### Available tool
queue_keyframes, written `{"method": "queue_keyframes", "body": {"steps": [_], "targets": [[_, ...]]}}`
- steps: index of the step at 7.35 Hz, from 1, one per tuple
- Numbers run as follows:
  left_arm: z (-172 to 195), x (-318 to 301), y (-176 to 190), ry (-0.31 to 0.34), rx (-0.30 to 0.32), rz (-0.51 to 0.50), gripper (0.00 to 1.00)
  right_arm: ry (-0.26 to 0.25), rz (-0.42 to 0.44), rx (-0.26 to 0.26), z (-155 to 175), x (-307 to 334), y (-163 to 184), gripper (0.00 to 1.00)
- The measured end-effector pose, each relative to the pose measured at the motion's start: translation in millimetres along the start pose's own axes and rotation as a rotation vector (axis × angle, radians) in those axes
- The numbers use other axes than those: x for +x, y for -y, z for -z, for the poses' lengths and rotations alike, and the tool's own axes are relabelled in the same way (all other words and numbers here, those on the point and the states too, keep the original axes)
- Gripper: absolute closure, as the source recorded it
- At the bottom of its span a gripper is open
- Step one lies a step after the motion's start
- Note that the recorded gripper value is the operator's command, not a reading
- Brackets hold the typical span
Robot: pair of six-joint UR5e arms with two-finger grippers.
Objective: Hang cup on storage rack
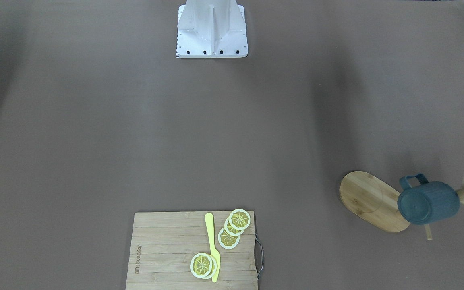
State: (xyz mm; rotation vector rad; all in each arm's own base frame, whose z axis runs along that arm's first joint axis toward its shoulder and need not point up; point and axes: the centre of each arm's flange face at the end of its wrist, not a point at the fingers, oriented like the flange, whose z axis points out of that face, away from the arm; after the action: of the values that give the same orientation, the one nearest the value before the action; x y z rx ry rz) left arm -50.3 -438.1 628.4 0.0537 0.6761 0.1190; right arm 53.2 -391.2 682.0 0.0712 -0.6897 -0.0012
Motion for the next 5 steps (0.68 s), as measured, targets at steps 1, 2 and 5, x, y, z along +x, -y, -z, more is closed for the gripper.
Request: {"method": "queue_keyframes", "body": {"steps": [1,2,5], "targets": [[-0.3,-0.2,-0.1,0.0,-0.001,0.001,0.01,0.0,0.0,0.0,0.0,0.0,0.0,0.0],[-0.4,-0.3,-0.1,0.0,-0.001,0.001,0.01,-0.001,0.0,0.001,0.1,0.1,0.1,0.0],[-0.5,-0.4,-0.2,0.0,-0.002,0.002,0.01,-0.001,0.001,0.001,0.1,0.1,0.1,0.0]]}}
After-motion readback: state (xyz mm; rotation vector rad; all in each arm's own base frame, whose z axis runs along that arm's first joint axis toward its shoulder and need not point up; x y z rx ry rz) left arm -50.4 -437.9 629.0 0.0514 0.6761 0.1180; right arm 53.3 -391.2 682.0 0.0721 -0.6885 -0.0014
